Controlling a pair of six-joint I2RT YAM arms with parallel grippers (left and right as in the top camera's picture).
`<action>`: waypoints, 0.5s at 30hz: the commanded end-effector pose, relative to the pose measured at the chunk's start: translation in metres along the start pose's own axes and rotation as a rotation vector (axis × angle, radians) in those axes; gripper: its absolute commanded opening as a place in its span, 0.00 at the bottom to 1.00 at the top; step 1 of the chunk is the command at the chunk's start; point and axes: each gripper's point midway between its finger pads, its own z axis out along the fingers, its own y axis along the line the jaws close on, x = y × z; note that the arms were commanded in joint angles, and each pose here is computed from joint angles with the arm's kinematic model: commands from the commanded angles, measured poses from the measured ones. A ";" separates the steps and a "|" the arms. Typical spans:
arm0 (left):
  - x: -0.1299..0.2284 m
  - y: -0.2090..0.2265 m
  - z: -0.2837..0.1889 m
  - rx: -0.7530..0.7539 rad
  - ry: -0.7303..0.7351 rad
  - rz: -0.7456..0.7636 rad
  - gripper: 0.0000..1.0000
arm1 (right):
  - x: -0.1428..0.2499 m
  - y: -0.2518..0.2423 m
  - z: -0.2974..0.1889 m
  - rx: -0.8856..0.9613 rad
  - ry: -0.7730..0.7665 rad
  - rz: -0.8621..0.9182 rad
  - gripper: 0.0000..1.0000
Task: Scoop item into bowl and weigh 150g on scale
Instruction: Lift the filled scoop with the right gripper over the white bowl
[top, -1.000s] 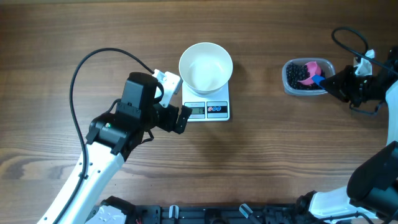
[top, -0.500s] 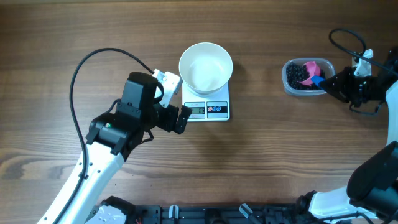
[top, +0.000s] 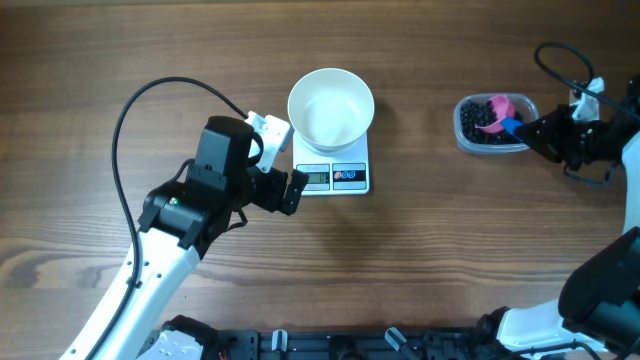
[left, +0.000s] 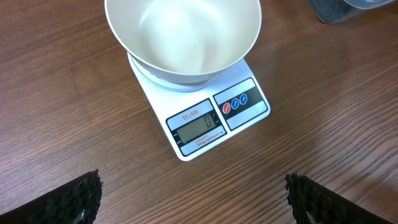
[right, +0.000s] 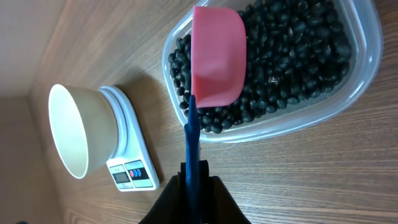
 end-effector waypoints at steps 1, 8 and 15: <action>0.002 -0.004 0.002 0.019 0.006 0.004 1.00 | -0.003 -0.009 -0.003 -0.041 -0.008 0.081 0.04; 0.002 -0.004 0.002 0.019 0.006 0.004 1.00 | -0.009 -0.002 -0.018 -0.175 -0.038 0.123 0.04; 0.002 -0.004 0.002 0.019 0.006 0.005 1.00 | -0.009 0.021 -0.026 -0.325 -0.031 0.135 0.04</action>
